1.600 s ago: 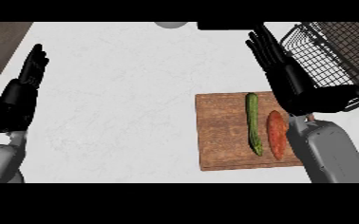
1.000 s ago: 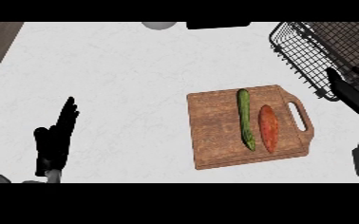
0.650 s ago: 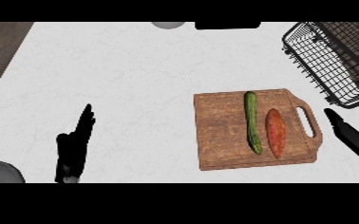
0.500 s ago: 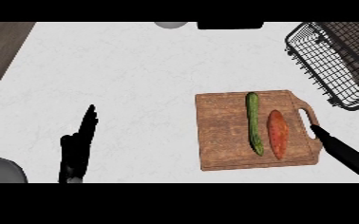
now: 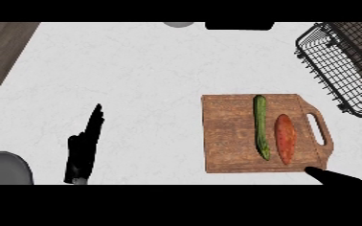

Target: Pick the squash from the cutting board and place it in the tiered basket

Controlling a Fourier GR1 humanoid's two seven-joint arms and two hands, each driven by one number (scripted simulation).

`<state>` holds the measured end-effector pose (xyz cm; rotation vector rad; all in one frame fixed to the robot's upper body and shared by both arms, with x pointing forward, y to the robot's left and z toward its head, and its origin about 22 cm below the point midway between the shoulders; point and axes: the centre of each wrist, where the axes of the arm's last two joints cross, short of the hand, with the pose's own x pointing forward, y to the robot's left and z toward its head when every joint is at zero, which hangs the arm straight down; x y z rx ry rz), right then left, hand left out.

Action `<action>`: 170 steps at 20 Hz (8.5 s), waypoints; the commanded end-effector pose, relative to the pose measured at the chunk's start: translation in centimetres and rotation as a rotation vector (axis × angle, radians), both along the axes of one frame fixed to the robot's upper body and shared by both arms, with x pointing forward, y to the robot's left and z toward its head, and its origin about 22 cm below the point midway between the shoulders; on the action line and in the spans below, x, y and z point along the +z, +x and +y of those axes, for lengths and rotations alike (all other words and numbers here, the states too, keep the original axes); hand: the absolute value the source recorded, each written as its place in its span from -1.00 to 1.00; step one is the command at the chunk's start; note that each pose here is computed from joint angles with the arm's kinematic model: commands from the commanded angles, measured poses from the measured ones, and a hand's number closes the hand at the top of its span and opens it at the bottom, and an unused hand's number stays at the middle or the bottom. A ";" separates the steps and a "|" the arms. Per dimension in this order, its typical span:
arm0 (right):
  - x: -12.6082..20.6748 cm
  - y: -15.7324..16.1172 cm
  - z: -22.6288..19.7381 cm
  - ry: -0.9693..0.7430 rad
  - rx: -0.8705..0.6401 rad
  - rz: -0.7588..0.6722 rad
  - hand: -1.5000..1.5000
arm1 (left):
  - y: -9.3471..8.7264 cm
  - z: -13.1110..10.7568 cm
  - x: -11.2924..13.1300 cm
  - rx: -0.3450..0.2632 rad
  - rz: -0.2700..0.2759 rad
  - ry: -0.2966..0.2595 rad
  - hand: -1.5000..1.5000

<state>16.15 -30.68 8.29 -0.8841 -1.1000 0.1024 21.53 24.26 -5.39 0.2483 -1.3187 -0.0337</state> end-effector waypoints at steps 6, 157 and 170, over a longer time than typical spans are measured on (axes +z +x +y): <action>5.0 2.5 6.0 -0.175 -0.111 0.176 -1.00 | 0.5 -1.4 1.3 -0.021 0.004 0.002 0.00; 9.6 20.0 -19.3 0.166 -0.456 -0.342 -1.00 | 0.6 1.9 0.8 -0.007 0.008 0.005 0.00; 13.7 13.2 -25.9 0.063 -0.886 -0.626 -1.00 | -0.9 1.4 -0.1 0.033 0.027 0.004 0.00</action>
